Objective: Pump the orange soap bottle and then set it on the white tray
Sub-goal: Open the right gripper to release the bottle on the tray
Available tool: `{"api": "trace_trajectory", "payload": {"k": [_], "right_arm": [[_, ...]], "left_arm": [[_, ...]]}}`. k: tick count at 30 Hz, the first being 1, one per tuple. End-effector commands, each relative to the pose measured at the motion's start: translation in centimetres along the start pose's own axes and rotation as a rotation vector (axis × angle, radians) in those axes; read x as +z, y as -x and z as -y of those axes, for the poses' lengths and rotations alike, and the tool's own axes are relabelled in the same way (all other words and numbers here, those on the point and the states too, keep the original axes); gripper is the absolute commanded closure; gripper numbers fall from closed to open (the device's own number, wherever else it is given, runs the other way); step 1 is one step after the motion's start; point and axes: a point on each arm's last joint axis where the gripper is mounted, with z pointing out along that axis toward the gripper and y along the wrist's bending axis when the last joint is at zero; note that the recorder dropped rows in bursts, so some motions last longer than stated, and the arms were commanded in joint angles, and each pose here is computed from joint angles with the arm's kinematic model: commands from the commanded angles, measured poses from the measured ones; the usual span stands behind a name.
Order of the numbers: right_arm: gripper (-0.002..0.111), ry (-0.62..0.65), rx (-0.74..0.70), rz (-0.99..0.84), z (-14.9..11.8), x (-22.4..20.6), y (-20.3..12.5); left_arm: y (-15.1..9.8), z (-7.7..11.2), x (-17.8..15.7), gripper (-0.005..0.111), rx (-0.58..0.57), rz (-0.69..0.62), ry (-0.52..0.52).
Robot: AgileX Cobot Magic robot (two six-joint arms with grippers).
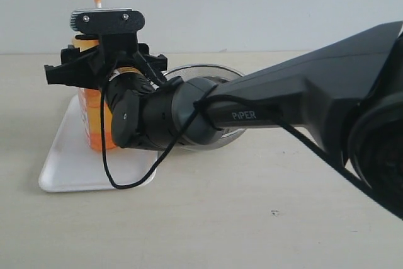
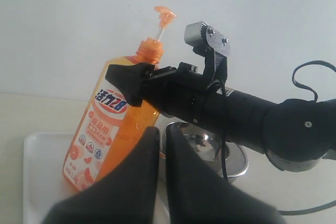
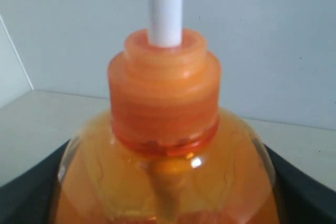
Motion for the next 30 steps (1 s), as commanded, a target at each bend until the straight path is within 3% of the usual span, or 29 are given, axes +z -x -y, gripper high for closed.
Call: {"api": "trace_trajectory", "payload": {"k": [1, 9, 30], "right_arm": [[0.108, 0.0, -0.041, 0.075, -1.0, -0.2, 1.5], [0.108, -0.085, -0.205, 0.064, -3.3, 0.3, 2.9], [0.108, -0.193, -0.154, 0.122, -2.6, 1.0, 2.3]], "left_arm": [[-0.1, 0.0, 0.0, 0.102, -0.013, -0.002, -0.008], [-0.1, 0.0, 0.0, 0.102, -0.013, -0.002, -0.008], [-0.1, 0.0, 0.0, 0.102, -0.013, -0.002, -0.008]]}}
